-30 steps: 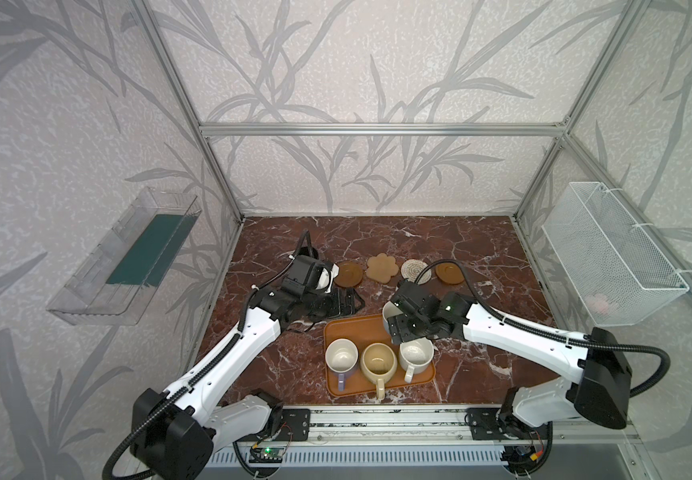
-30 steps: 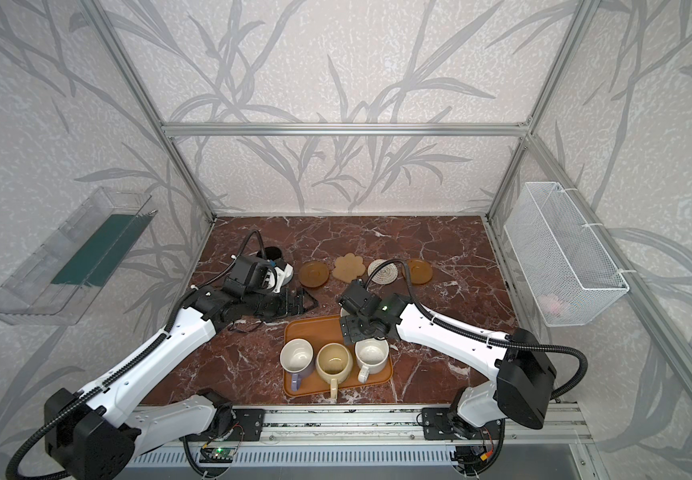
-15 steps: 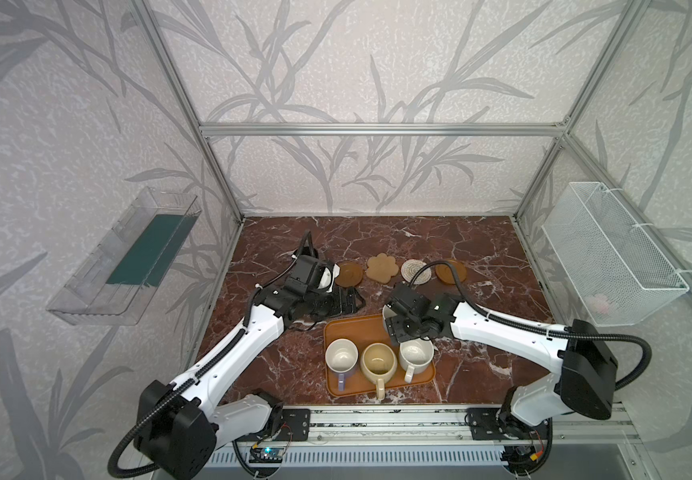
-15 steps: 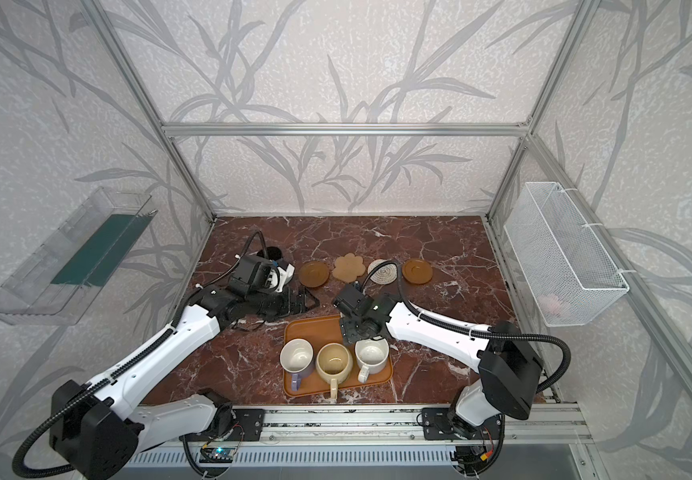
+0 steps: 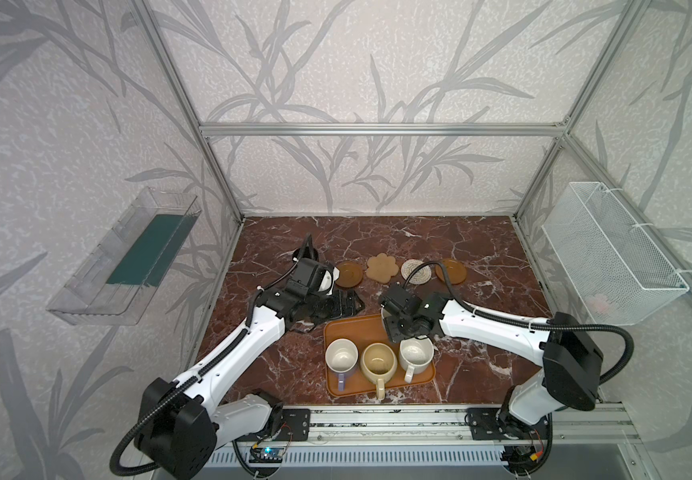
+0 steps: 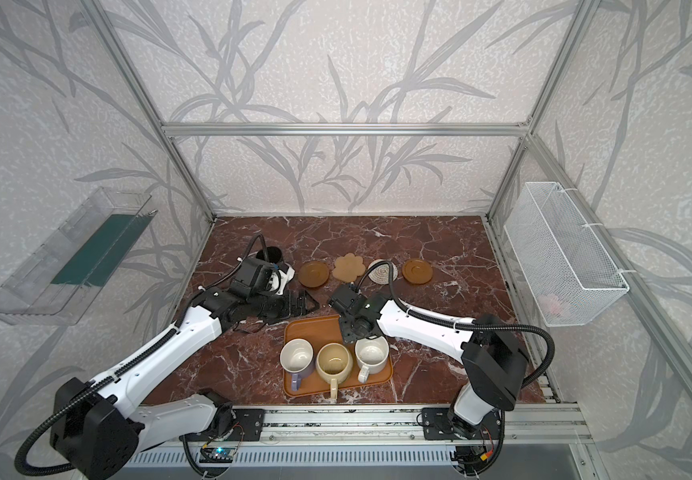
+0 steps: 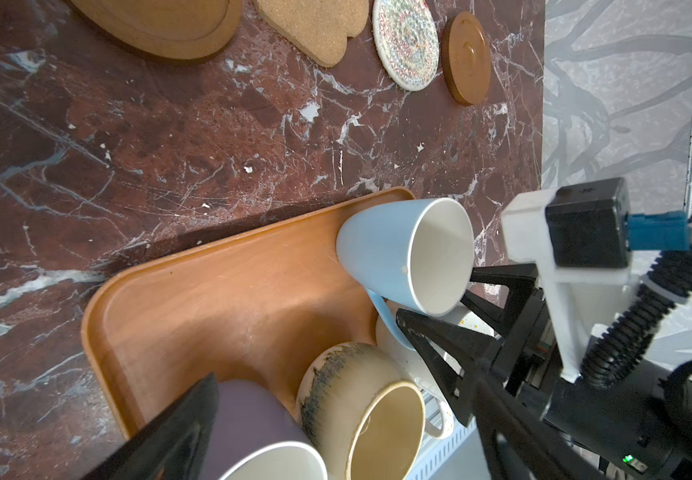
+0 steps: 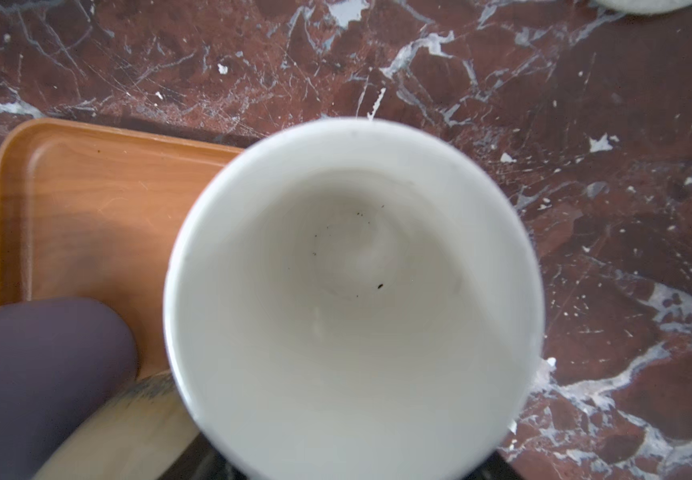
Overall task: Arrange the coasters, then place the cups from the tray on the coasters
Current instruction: 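Lower the right gripper into the light-blue mug on the tray and grasp it, then lift the light-blue mug with the right gripper and carry it toward the wooden coaster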
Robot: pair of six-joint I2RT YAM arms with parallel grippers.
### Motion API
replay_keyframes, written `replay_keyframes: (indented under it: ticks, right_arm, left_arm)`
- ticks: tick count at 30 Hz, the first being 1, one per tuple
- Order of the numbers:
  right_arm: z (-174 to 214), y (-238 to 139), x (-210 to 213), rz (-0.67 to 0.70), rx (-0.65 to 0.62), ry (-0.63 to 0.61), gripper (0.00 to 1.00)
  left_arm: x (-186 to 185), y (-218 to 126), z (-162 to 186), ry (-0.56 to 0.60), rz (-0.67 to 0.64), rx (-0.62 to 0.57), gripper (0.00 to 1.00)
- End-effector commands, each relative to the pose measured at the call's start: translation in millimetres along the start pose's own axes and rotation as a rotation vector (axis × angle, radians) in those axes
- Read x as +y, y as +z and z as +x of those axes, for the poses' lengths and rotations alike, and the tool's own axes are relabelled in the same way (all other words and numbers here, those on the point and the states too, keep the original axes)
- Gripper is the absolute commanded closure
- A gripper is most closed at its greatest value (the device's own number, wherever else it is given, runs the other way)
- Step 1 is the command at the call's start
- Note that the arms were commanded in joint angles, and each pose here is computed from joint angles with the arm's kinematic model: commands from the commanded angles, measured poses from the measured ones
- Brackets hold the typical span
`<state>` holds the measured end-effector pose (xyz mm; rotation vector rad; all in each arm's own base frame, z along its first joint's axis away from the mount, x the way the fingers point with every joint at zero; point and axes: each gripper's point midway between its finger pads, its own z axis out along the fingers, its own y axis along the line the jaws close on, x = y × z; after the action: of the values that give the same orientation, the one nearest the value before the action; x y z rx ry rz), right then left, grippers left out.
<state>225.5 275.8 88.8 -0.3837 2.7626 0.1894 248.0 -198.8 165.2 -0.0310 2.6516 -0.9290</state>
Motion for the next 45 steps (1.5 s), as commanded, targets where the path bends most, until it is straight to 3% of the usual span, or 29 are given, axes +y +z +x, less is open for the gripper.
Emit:
replay_keyframes:
  ticks: [1,12,21,45]
  right_arm:
    - [-10,-2,10,-0.026,-0.027,-0.013,0.38]
    - [-11,1,29,-0.122,-0.024,-0.088,0.45]
    - [-9,2,17,-0.046,-0.001,-0.082,0.56]
    - [-13,11,18,-0.043,-0.025,-0.063,0.78]
  left_arm:
    - [0,-1,-2,0.005,-0.003,-0.021,0.03]
    - [3,2,-1,-0.005,-0.008,-0.018,0.03]
    - [2,1,-2,-0.01,-0.005,-0.024,0.03]
    - [5,-3,-8,-0.046,-0.012,-0.082,0.03]
